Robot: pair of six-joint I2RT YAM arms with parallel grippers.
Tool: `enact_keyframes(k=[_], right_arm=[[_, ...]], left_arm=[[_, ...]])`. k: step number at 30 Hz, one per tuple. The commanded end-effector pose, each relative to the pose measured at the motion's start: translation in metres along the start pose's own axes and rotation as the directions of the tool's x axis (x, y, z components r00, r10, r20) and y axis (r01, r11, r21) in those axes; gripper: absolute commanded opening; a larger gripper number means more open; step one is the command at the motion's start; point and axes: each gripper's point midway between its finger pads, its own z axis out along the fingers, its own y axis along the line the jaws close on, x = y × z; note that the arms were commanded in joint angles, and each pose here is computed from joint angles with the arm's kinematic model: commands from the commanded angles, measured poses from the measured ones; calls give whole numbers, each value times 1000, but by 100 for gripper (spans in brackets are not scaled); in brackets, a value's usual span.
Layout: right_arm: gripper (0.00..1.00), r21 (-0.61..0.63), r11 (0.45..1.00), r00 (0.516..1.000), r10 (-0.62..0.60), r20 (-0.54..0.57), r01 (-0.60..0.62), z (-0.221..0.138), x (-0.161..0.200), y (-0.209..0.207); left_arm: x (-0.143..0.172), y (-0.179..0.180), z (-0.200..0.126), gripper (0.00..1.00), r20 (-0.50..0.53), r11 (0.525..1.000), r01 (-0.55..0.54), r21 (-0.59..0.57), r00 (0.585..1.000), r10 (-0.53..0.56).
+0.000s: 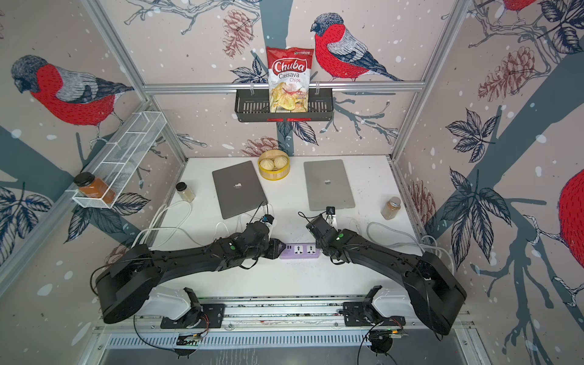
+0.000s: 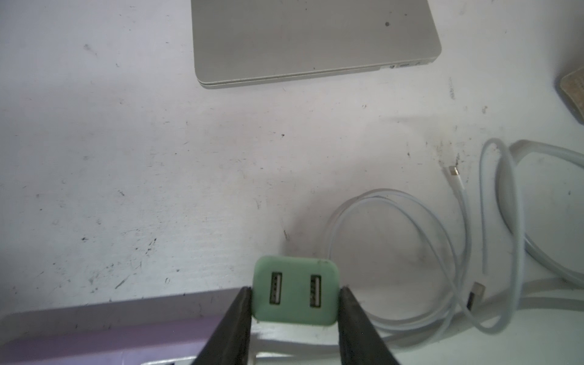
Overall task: Unplug the laptop charger
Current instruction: Place the plug at the center of the board.
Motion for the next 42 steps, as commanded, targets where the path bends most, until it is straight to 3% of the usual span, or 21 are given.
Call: enact_keyframes(k=[1,18,25,32,36,42], right_arm=[[33,-33,999,1000,-8,-1,8,6,-8,7],[32,-38,999,999,-14,-46,13,41,-20,5],[42,-37,999,999,-27,-44,25,49,-21,3],[59,-37,999,1000,-24,-2,24,42,-28,1],[62,-96,995,998,-13,66,20,24,-45,13],[64,-220,968,978,-77,193,120,-10,-78,66]], left_arm=[[-3,8,-4,44,15,998,-14,-53,1000,15],[-29,12,-14,46,73,993,-47,-112,996,55],[-65,30,-26,45,90,965,-59,-256,992,84],[-106,65,-29,43,127,939,11,-344,991,34],[-123,95,-22,40,163,904,110,-413,986,-45],[-148,115,-1,34,184,879,200,-433,974,-131]])
